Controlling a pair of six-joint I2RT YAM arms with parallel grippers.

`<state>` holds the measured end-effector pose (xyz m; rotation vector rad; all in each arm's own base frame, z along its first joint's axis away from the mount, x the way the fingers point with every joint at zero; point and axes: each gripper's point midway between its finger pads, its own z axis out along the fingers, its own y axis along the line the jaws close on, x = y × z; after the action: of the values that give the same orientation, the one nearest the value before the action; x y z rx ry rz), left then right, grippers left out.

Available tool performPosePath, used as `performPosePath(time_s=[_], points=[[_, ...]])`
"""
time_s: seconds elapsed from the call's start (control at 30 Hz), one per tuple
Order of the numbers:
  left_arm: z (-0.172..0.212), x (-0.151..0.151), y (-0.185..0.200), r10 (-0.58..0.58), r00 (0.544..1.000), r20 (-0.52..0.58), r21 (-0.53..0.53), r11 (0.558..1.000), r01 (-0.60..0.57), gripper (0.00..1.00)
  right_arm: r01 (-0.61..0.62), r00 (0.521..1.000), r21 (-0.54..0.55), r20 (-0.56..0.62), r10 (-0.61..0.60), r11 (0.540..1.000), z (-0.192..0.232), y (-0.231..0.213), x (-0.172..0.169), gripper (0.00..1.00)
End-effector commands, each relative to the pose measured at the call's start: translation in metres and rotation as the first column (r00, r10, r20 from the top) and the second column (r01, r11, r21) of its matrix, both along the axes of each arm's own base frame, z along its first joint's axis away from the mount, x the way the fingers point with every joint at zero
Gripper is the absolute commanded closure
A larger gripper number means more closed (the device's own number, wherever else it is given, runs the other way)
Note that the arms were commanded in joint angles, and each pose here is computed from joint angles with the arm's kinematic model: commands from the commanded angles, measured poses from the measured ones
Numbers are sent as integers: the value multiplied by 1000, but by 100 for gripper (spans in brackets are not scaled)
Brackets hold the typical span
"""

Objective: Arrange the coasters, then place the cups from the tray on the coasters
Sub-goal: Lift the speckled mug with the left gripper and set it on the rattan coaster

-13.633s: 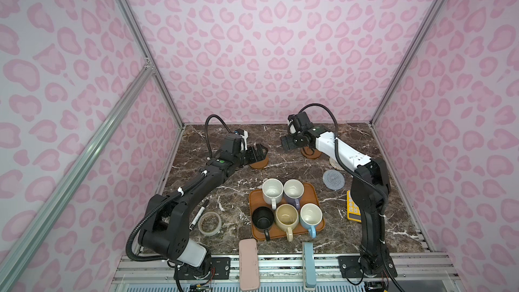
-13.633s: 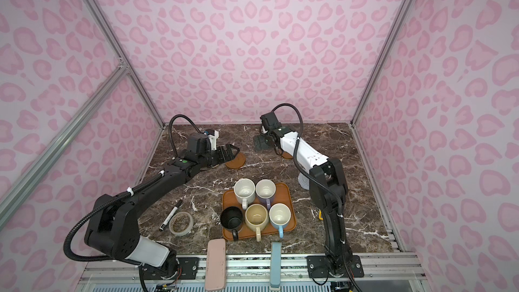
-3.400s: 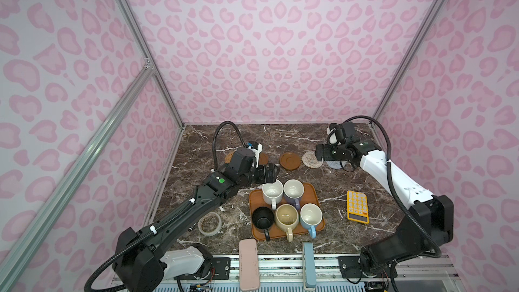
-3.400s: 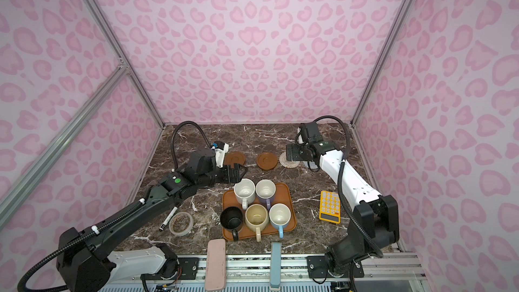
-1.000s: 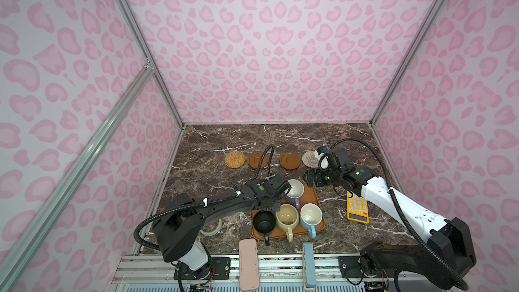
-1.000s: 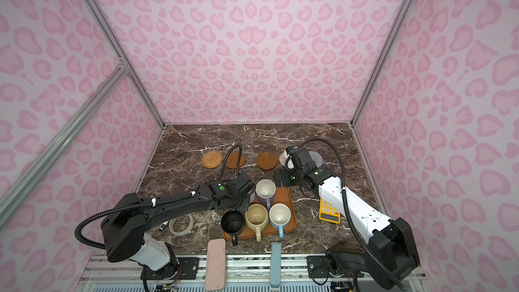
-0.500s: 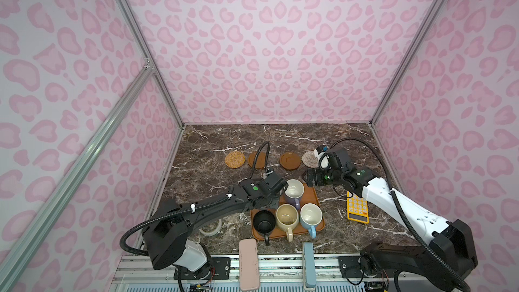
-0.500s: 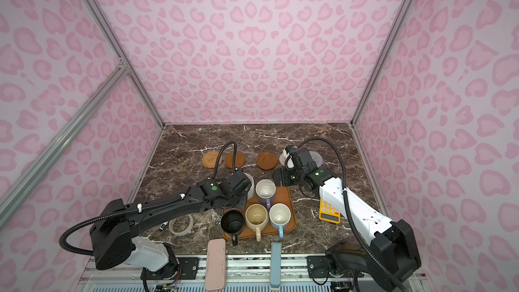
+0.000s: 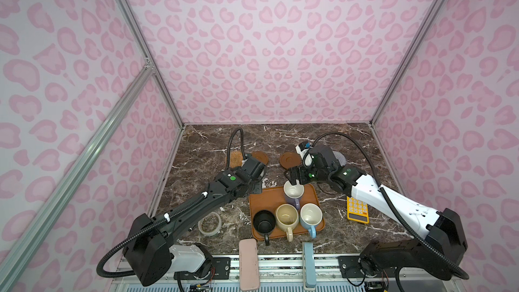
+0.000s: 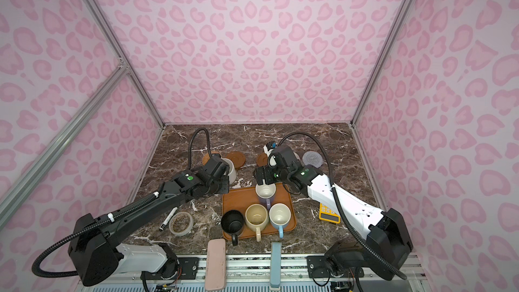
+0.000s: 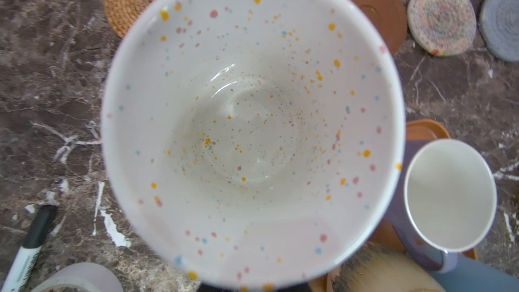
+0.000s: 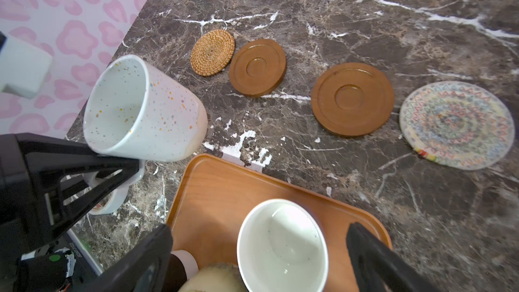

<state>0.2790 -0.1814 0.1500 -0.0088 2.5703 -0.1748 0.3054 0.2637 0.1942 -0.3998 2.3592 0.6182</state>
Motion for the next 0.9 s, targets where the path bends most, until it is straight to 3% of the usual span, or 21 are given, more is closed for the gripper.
performPosePath(time_s=[0.0,0.23,0.53,0.87], points=[[18,24,8,21,997,76,-28,999,-18,97,5,1000,42,29,-6,999,8,21,15,1],[8,68,43,115,989,91,39,992,-119,97,-60,998,46,36,58,997,14,68,31,1],[-11,130,77,201,973,116,96,973,-212,97,-75,997,25,7,75,997,-4,92,53,2],[-32,171,77,169,981,98,68,982,-176,97,-71,997,4,-26,71,997,-21,89,70,2]])
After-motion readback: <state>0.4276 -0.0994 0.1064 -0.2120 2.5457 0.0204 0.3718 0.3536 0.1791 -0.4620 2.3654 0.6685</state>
